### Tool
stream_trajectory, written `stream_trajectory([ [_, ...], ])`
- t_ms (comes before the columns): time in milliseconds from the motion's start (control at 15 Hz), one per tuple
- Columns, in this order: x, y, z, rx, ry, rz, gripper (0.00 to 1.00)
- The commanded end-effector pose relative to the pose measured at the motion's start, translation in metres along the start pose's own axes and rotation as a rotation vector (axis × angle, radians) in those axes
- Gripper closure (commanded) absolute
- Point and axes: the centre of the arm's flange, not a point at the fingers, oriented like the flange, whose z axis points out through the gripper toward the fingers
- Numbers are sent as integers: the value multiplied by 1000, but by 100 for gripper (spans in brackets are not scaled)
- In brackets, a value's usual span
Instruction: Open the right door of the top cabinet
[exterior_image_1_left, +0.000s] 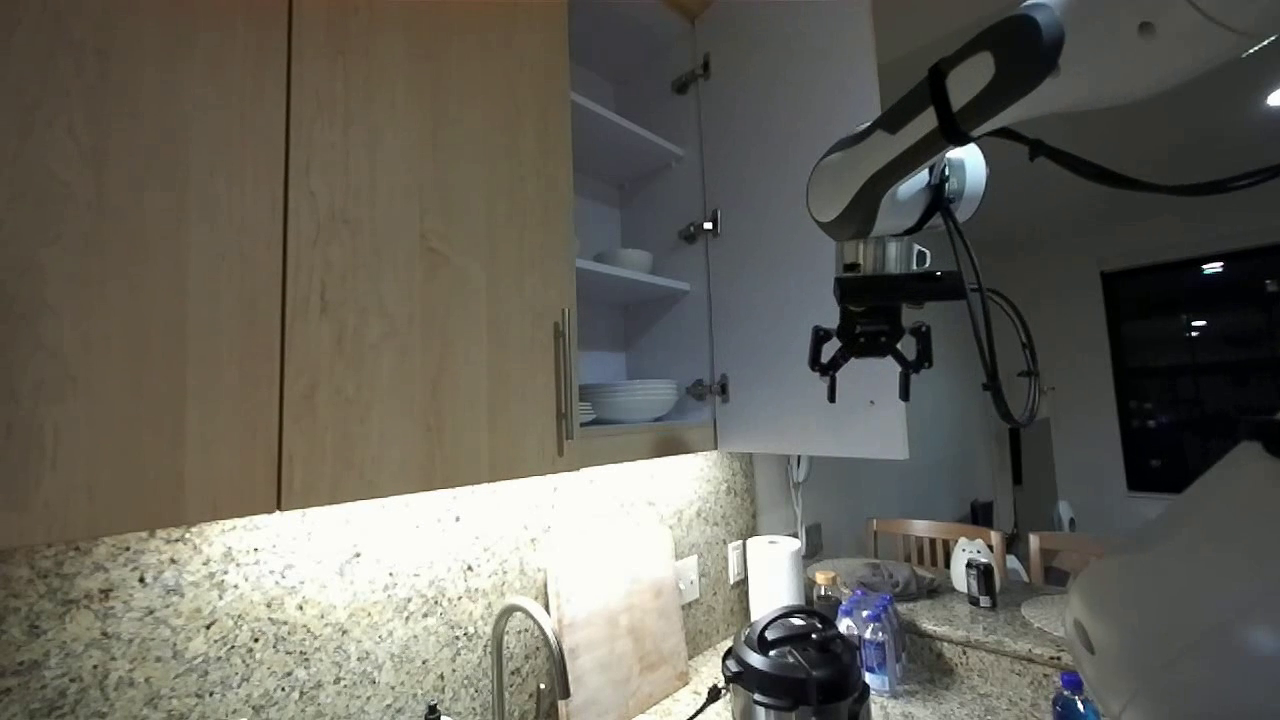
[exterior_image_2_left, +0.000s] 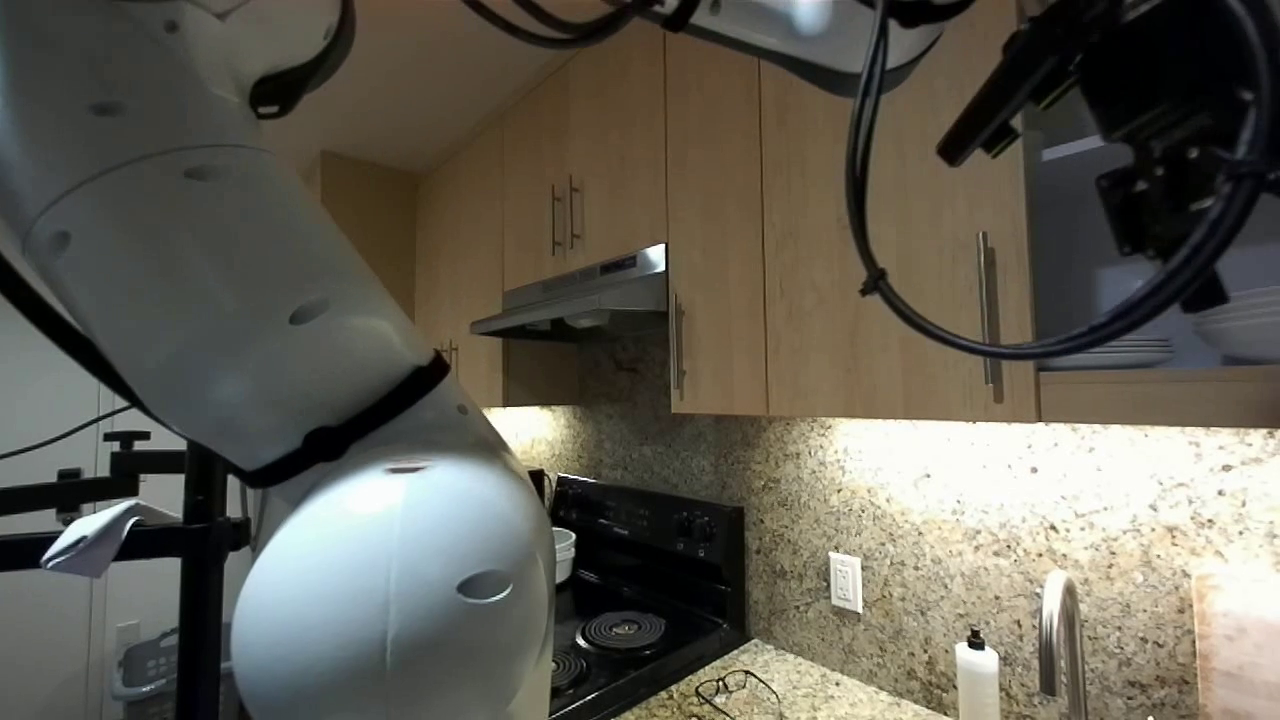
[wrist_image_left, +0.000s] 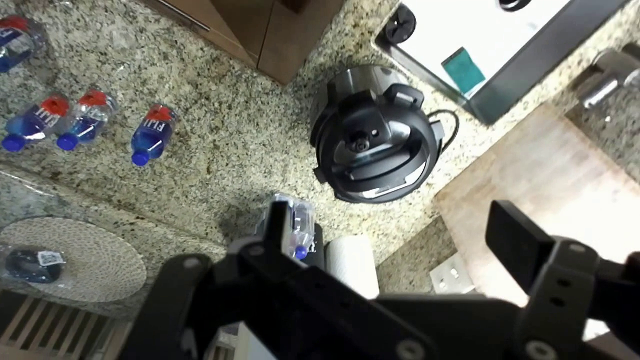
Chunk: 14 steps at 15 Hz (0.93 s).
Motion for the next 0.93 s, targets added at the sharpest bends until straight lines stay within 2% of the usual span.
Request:
stream_trajectory([
  [0, -60, -4, -9, -24, -12, -196, 0],
  [200, -92, -19, -18, -63, -10, -343, 0],
  [533, -118, -40, -35, -81, 70, -551, 0],
  [667, -119, -44, -39, -75, 89, -591, 0],
  [867, -114, -48, -43, -60, 80, -539, 0],
])
